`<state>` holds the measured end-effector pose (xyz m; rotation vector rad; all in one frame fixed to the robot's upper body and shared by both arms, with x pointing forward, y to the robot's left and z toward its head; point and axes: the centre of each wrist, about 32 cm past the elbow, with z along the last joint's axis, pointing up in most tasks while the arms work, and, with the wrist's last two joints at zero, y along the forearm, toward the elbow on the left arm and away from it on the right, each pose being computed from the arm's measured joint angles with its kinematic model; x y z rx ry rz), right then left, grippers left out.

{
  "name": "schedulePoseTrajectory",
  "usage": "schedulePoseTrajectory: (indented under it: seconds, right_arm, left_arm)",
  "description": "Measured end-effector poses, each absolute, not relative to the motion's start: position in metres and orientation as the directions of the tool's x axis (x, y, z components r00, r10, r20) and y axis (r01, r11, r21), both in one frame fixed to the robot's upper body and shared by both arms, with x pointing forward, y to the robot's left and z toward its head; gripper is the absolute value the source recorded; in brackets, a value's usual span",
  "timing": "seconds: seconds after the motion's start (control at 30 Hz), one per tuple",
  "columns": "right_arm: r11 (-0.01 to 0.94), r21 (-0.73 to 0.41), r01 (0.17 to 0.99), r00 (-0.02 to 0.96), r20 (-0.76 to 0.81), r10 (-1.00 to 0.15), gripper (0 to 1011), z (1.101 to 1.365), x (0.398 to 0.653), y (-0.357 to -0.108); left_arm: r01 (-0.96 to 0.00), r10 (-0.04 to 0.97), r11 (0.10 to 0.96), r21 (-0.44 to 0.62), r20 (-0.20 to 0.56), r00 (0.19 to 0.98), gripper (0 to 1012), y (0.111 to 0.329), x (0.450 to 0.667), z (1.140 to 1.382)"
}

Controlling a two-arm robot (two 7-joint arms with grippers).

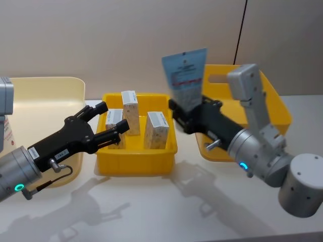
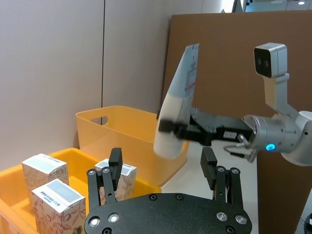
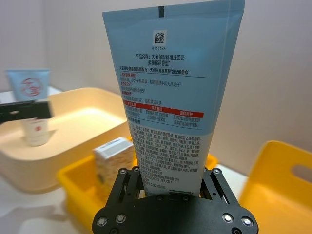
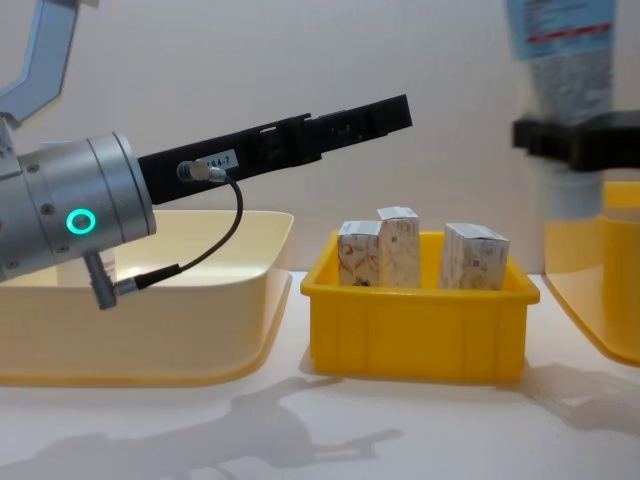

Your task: Bimanual collaborative sorting of washing and personal care products

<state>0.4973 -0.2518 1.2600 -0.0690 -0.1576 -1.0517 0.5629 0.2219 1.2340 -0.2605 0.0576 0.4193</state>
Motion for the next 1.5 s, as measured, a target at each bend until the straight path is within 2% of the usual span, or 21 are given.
schedulePoseTrajectory:
  seconds: [0.23,0.3,0.67,1.03,1.5]
  right_arm:
    - [0.408,0.08,0.909,0.388,0.19,-0.902,465,1.265,0.5,-0.268]
    - [0.366,0.114,0.924,0.339,0.203,-0.919,465,1.266,0.504,-0.275]
    - [0.238,0.177,0.955,0.199,0.213,-0.957,465,1.268,0.525,-0.294]
    - [0.157,0.141,0.978,0.127,0.199,-0.972,465,1.263,0.54,-0.298]
    - [0.086,0.018,0.996,0.082,0.162,-0.983,465,1.257,0.562,-0.285]
  left_arm:
    - [-0.41,0.395,0.881,-0.238,-0.109,0.912,1003,0.222,0.563,1.234]
    - [-0.41,0.395,0.881,-0.238,-0.109,0.912,1003,0.222,0.563,1.234]
    - [-0.41,0.395,0.881,-0.238,-0.109,0.912,1003,0.222,0.563,1.234]
    - [-0.41,0.395,0.881,-0.238,-0.109,0.912,1003,0.222,0.563,1.234]
    - [-0.41,0.395,0.881,-0.238,-0.109,0.912,1003,0.222,0.563,1.234]
